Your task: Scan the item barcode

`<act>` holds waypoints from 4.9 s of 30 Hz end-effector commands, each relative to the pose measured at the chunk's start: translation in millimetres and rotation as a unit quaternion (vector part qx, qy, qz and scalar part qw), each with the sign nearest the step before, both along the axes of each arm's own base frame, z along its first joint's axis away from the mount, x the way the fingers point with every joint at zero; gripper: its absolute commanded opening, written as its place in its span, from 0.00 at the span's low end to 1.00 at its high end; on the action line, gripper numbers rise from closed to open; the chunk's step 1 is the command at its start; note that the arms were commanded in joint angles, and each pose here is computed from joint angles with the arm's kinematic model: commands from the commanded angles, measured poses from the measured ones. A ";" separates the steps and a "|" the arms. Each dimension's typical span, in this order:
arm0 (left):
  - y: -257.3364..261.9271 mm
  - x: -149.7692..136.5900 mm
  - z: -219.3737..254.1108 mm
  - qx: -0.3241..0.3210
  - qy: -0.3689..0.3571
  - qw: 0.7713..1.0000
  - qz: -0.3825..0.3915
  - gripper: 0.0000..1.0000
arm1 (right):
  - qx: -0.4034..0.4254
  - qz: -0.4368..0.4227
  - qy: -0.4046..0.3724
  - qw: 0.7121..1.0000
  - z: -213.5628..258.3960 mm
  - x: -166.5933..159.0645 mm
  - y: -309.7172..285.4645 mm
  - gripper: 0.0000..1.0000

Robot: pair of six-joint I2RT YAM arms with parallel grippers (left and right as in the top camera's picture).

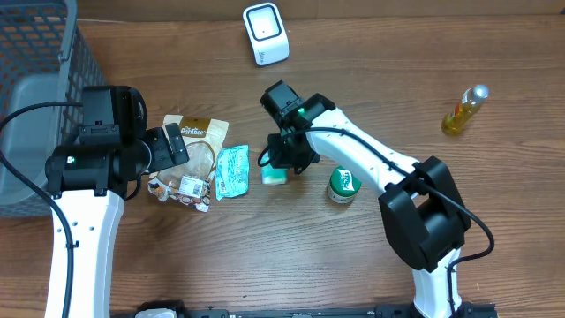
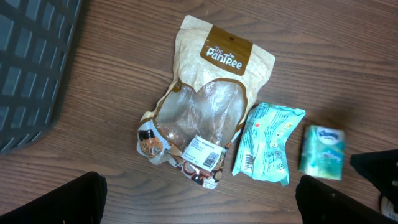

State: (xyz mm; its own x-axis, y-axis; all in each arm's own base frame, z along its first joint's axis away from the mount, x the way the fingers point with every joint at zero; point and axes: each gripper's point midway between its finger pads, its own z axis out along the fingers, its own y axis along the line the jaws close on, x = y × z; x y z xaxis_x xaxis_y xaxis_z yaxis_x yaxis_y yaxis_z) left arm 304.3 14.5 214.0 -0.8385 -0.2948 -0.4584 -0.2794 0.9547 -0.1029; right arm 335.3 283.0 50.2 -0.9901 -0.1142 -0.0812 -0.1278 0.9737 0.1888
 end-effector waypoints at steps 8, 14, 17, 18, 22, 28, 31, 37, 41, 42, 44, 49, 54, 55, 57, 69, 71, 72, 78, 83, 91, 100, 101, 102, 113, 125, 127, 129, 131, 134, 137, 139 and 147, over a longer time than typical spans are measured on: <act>-0.9 2.0 2.6 0.005 -0.003 1.000 -0.006 1.00 | 0.007 0.008 -0.016 1.000 5.9 -0.7 8.7 0.20; -0.9 2.0 2.6 0.005 -0.003 1.000 -0.006 0.99 | -0.001 0.006 -0.022 1.000 5.5 1.5 5.7 0.29; -0.9 2.0 2.6 0.005 -0.003 1.000 -0.006 1.00 | -0.003 0.008 -0.021 1.000 4.0 1.2 5.3 0.30; -1.0 2.0 2.6 0.005 -0.003 1.000 -0.006 0.99 | -0.005 0.008 -0.021 1.000 3.2 1.4 4.8 0.31; -0.9 2.1 2.6 0.005 -0.003 1.000 -0.006 1.00 | -0.012 0.008 -0.018 1.000 -3.0 1.7 3.0 0.31; -0.9 2.0 2.6 0.005 -0.003 1.000 -0.006 1.00 | -0.016 0.008 -0.013 1.000 -10.8 1.8 3.3 0.31; -0.9 2.0 2.6 0.005 -0.003 1.000 -0.006 0.99 | -0.016 0.008 -0.013 1.000 -13.9 2.9 4.2 0.31; -0.9 2.0 2.6 0.005 -0.003 1.000 -0.006 1.00 | -0.024 0.008 -0.002 1.000 -28.0 1.8 3.3 0.31; -1.0 2.1 2.6 0.005 -0.003 1.000 -0.006 1.00 | -0.030 0.008 0.005 0.999 -37.9 1.2 2.5 0.31; -0.9 2.0 2.6 0.005 -0.003 1.000 -0.006 1.00 | -0.031 0.009 0.006 0.999 -39.2 0.8 2.5 0.31; -0.9 2.0 2.6 0.005 -0.003 1.000 -0.006 1.00 | -0.033 0.009 0.009 0.999 -41.5 0.4 2.0 0.30; -0.9 2.0 2.6 0.005 -0.003 1.000 -0.006 0.99 | -0.034 0.009 0.010 0.999 -44.9 0.4 2.2 0.26; -1.0 2.0 2.6 0.005 -0.003 1.000 -0.006 1.00 | -0.036 0.005 0.014 0.999 -50.9 0.7 2.5 0.26; -0.9 2.0 2.6 0.005 -0.003 1.000 -0.006 0.99 | -0.036 0.005 0.015 0.999 -52.0 0.5 2.3 0.26; -0.9 2.0 2.6 0.005 -0.003 1.000 -0.006 1.00 | -0.037 0.005 0.017 0.999 -54.3 -0.2 2.1 0.26; -0.9 2.0 2.6 0.005 -0.003 1.000 -0.006 1.00 | -0.033 0.006 0.020 0.999 -54.7 -0.8 3.5 0.31; -0.9 2.0 2.6 0.005 -0.003 1.000 -0.006 1.00 | -0.034 0.006 0.020 0.999 -54.7 -0.7 3.3 0.37; -0.9 2.0 2.6 0.005 -0.003 1.000 -0.006 0.99 | -0.033 0.006 0.020 0.999 -54.6 -0.6 3.4 0.40; -1.0 2.1 2.6 0.005 -0.003 1.000 -0.006 1.00 | -0.034 0.006 0.021 0.999 -54.7 -1.2 3.0 0.40; -0.9 2.0 2.6 0.005 -0.003 1.000 -0.006 1.00 | -0.030 0.001 0.022 0.999 -52.7 1.2 1.2 0.30; -0.9 2.0 2.6 0.005 -0.003 1.000 -0.006 1.00 | 0.010 -0.026 0.058 0.998 -45.6 14.2 -22.9 0.29; -0.9 2.0 2.6 0.005 -0.003 1.000 -0.006 0.99 | 0.020 -0.058 0.058 0.996 -44.9 31.2 -44.4 0.38; -0.9 2.1 2.6 0.005 -0.003 1.000 -0.006 1.00 | 0.019 -0.058 0.060 0.996 -45.1 30.4 -44.6 0.39; -0.9 2.0 2.6 0.005 -0.003 1.000 -0.006 0.99 | 0.019 -0.056 0.060 0.996 -45.1 29.1 -42.9 0.39; -0.9 2.0 2.6 0.005 -0.003 1.000 -0.006 1.00 | 0.005 -0.049 0.055 0.997 -55.5 27.5 -37.4 0.12; -0.9 2.1 2.6 0.005 -0.003 1.000 -0.006 1.00 | 0.043 -0.017 0.012 0.999 0.4 37.6 -47.7 0.04; -0.9 2.0 2.6 0.005 -0.003 1.000 -0.006 1.00 | 0.051 -0.019 -0.004 0.998 16.5 40.5 -49.6 0.04; -0.9 2.1 2.6 0.005 -0.003 1.000 -0.006 0.99 | 0.058 -0.021 -0.019 0.998 30.2 42.7 -51.0 0.04; -1.0 2.0 2.6 0.005 -0.003 1.000 -0.006 1.00 | 0.064 -0.012 -0.036 0.997 42.2 45.1 -51.1 0.04; -0.9 2.1 2.6 0.005 -0.003 1.000 -0.006 1.00 | 0.054 -0.009 -0.066 0.996 62.7 51.4 -56.0 0.04; -0.9 2.1 2.6 0.005 -0.003 1.000 -0.006 0.99 | 0.057 -0.010 -0.083 0.995 85.4 59.4 -53.9 0.03; -1.0 2.1 2.6 0.005 -0.003 1.000 -0.006 1.00 | 0.065 -0.008 -0.099 0.993 106.9 65.4 -51.0 0.03; -0.9 2.0 2.6 0.005 -0.003 1.000 -0.006 0.99 | 0.098 -0.013 -0.205 0.974 241.3 82.1 -62.5 0.03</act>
State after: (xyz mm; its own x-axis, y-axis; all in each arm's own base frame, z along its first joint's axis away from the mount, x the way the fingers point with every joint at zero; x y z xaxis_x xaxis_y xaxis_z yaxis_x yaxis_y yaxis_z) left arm 304.3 14.5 214.0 -0.8385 -0.2948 -0.4584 -0.2794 0.9547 -0.1029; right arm 408.7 231.3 229.3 -0.9322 -0.0677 -0.3555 -0.1830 0.9357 0.3016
